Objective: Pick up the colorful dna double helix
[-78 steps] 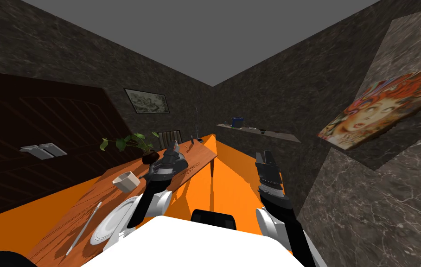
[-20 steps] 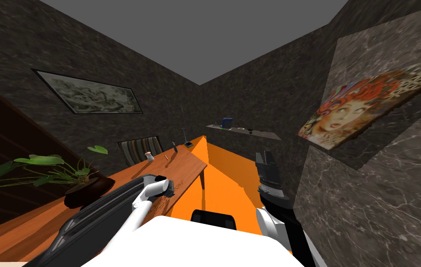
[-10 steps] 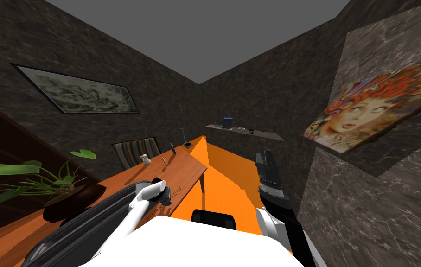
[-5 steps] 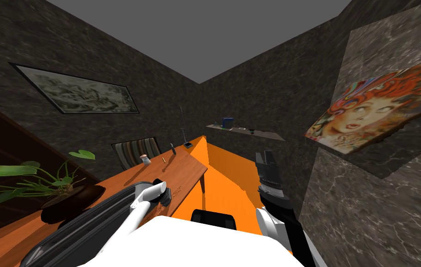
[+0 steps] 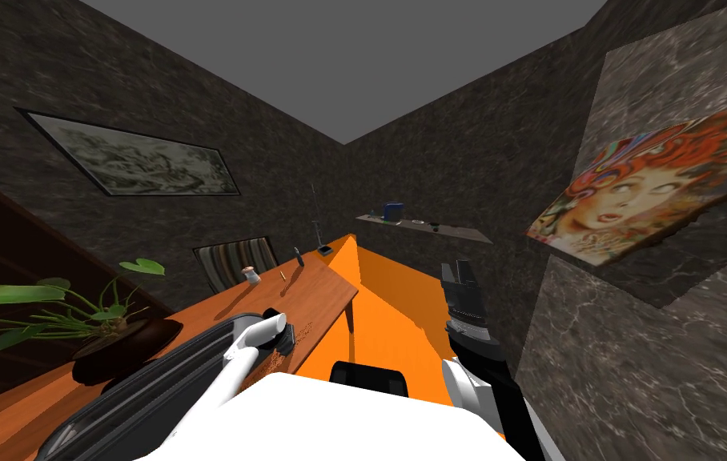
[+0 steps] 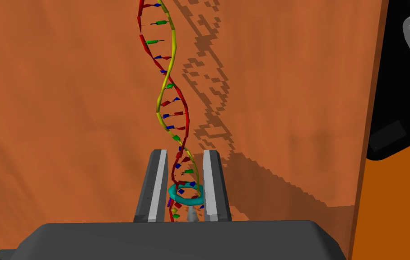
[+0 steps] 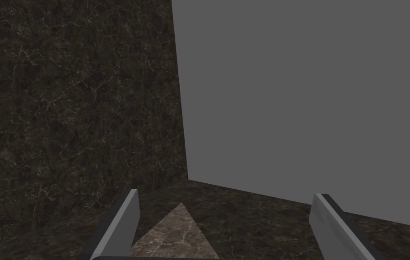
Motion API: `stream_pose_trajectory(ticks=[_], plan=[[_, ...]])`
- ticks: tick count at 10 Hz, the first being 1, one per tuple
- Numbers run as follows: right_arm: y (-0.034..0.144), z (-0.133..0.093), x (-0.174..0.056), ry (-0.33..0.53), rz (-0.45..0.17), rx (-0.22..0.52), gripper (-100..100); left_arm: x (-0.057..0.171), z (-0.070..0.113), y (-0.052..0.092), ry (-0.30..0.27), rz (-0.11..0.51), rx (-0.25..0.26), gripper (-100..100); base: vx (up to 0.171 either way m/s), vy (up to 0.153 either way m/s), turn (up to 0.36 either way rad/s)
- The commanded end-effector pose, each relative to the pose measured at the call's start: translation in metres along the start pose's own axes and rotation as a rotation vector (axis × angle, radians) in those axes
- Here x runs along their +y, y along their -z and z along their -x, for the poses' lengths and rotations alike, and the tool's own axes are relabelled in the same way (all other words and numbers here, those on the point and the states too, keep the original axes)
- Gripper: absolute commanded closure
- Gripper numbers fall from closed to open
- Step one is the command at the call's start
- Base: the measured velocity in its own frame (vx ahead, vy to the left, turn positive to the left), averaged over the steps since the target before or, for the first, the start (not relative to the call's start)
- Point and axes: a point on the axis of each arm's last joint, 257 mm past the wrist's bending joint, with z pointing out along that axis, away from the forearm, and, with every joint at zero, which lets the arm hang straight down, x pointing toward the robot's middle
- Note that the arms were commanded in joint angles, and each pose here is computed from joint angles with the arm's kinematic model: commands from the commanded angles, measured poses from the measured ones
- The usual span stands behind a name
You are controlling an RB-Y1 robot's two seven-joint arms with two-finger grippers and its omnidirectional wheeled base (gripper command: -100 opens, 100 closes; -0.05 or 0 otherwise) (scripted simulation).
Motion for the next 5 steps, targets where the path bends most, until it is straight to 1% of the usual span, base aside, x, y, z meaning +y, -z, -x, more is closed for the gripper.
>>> stream_pose_trajectory(ticks=[1, 3, 4, 5], plan=[[0.0000, 0.0000, 0.0000, 0.000, 0.000, 0.000, 0, -0.0033, -0.0005, 0.0065, -0.002, 0.001, -0.001, 100, -0.032, -0.023, -0.012], [0.0000, 0.0000, 0.0000, 0.000, 0.000, 0.000, 0, -0.0094, 0.0001, 0.0159, -0.001, 0.001, -0.001, 100, -0.020, -0.022, -0.005], [0.0000, 0.0000, 0.0000, 0.000, 0.000, 0.000, 0, -0.0071, 0.0000, 0.0121, -0.002, -0.001, -0.001, 100, -0.008, -0.008, 0.000], [0.0000, 0.0000, 0.0000, 0.000, 0.000, 0.000, 0, -0.0073, 0.0000, 0.0129, -0.002, 0.000, -0.001, 0, 0.000, 0.000, 0.000]])
